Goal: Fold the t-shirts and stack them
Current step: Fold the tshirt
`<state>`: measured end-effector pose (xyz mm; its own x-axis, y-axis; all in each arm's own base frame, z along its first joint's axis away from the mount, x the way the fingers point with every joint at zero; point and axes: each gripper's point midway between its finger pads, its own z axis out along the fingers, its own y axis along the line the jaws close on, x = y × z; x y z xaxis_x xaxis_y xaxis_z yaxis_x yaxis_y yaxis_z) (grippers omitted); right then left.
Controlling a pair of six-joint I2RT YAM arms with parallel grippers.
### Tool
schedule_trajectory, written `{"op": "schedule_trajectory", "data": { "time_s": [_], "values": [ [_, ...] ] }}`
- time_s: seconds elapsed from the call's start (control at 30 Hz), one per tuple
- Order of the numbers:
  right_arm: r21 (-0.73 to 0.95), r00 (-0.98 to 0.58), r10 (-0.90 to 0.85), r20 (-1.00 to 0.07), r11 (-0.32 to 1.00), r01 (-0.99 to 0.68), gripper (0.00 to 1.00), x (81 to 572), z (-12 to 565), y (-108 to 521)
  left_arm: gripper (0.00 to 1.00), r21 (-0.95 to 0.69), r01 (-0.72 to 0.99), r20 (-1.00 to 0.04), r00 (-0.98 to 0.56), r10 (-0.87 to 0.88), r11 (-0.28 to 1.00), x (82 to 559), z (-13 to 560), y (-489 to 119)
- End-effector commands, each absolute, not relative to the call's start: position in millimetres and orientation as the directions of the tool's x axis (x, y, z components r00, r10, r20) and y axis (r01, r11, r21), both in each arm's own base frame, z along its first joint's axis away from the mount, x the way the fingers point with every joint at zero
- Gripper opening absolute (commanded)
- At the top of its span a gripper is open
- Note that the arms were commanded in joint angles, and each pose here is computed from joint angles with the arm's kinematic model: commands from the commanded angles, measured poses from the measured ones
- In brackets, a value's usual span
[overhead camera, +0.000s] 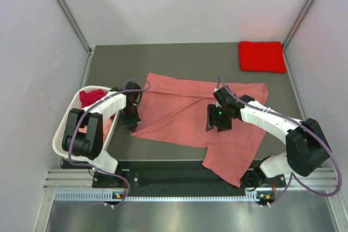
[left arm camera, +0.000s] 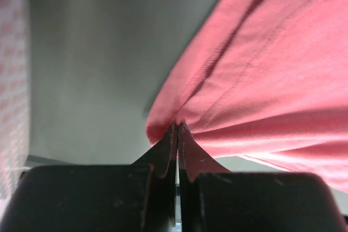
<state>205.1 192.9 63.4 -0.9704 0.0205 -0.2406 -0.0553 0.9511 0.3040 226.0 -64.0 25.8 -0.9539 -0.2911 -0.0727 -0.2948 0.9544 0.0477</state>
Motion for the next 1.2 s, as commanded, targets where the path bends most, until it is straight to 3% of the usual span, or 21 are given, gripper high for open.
{"op": "schedule_trajectory", "data": {
  "time_s": [0.0,0.3,0.53,0.73,0.9,1.17],
  "values": [
    [0.336,-0.96,0.016,-0.278,0.938,-0.082,0.57,204.5,71.8,201.0,0.0,0.095,-0.359,-0.201,-0.92,-0.335,0.929,236.7,51.4,-46.4],
    [0.343,-0.961,0.019,-0.275,0.936,-0.079,0.57,205.6,72.2,203.3,0.0,0.124,-0.498,-0.26,-0.851,-0.456,0.858,226.4,61.9,-34.4],
    [0.328,-0.964,0.011,-0.267,0.941,-0.081,0.57,202.4,68.7,199.4,0.0,0.266,-0.549,-0.147,-0.836,-0.529,0.793,200.9,17.3,-18.9],
    [0.319,-0.962,0.008,-0.274,0.944,-0.083,0.57,201.6,70.6,196.4,0.0,0.278,-0.522,-0.126,-0.852,-0.508,0.807,208.9,15.1,-18.8],
    [0.312,-0.962,0.01,-0.274,0.947,-0.079,0.57,201.3,69.3,195.0,0.19,0.174,-0.51,-0.169,-0.858,-0.485,0.843,221.8,41.6,-29.0],
    [0.259,-0.969,0.019,-0.248,0.965,-0.048,0.57,203.2,64.1,188.7,0.31,0.025,-0.484,-0.159,-0.866,-0.475,0.875,211.1,81.0,-49.3]
  ]
}}
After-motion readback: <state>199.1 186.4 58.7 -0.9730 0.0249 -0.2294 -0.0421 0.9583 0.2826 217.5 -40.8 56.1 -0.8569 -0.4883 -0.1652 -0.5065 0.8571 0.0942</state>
